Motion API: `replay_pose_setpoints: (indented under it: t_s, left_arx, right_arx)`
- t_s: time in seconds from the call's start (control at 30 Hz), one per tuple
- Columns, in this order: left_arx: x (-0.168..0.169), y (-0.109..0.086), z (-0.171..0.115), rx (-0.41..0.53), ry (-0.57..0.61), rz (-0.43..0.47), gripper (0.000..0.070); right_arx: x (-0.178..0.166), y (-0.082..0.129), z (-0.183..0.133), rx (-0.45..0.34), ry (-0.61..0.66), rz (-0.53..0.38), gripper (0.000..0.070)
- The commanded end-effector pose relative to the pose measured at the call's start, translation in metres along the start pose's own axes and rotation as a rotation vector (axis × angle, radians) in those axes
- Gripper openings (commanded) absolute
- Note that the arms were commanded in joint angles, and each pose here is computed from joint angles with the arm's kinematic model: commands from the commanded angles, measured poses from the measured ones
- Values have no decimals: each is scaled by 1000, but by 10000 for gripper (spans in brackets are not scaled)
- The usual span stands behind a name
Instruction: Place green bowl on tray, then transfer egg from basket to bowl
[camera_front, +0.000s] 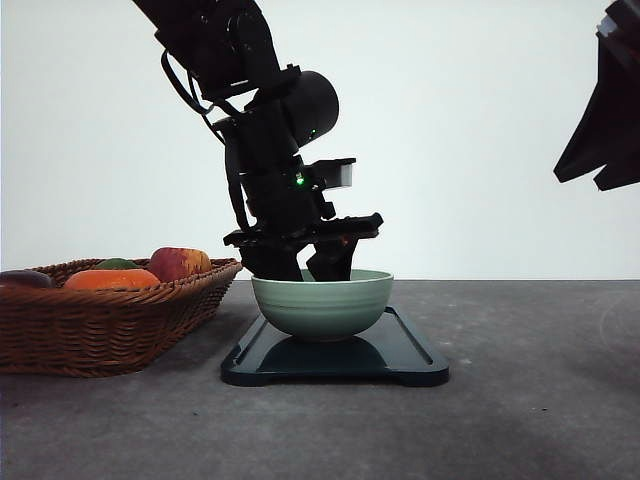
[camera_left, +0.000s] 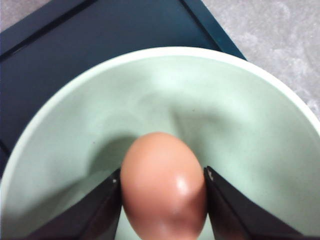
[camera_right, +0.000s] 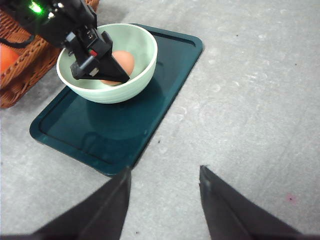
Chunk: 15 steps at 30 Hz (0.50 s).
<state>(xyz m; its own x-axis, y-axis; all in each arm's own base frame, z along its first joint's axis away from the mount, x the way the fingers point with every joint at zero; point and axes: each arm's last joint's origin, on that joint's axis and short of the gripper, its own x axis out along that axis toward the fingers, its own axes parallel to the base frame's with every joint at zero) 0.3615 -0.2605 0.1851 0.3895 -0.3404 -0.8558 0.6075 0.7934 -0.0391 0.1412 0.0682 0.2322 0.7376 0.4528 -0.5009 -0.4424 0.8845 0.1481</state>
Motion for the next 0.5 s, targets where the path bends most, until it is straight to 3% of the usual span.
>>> replay_pose_setpoints:
  t_s: [0.0, 0.07, 0.47]
  left_arx:
    - [10, -4, 1, 11, 17, -3, 410]
    - [10, -4, 1, 11, 17, -3, 448]
    - [-31, -5, 31, 9, 38, -2, 443]
  right_arx:
    - [1, 1, 0, 4, -2, 5, 269]
    - [1, 1, 0, 5, -2, 5, 269]
    - [1, 1, -1, 6, 11, 5, 269]
